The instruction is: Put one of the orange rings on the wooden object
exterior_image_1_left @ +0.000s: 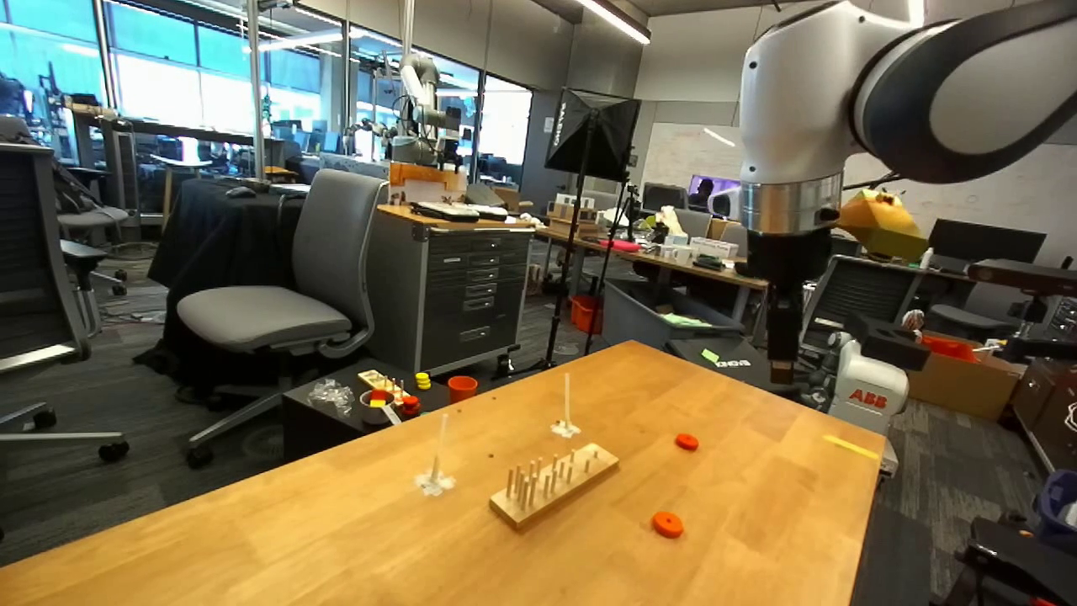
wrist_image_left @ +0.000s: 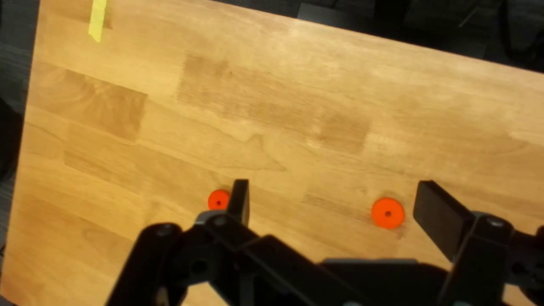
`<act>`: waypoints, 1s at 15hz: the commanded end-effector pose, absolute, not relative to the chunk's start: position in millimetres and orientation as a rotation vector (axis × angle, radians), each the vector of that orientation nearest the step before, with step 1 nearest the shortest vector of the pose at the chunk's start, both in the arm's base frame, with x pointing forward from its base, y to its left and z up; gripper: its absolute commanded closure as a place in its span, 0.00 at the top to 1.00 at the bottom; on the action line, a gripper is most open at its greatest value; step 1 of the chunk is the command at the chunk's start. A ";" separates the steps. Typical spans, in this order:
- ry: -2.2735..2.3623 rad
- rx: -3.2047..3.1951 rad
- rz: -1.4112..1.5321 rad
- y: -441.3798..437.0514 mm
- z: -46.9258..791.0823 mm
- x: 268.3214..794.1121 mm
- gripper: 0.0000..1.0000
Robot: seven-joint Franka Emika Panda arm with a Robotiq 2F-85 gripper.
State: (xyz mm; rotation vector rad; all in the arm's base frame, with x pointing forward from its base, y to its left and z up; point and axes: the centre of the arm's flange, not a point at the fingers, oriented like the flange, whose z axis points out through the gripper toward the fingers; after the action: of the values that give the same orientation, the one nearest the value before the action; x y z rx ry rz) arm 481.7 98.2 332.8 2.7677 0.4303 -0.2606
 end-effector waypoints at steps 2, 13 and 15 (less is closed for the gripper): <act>0.747 2.759 -0.430 85.1 304.6 505.2 1.00; 0.842 2.775 -0.532 77.3 265.2 501.6 1.00; 0.845 2.908 -0.483 87.5 249.4 506.2 1.00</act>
State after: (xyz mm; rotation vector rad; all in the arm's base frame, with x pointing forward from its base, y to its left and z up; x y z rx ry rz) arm 502.2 79.1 262.4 2.8007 0.8331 -0.5228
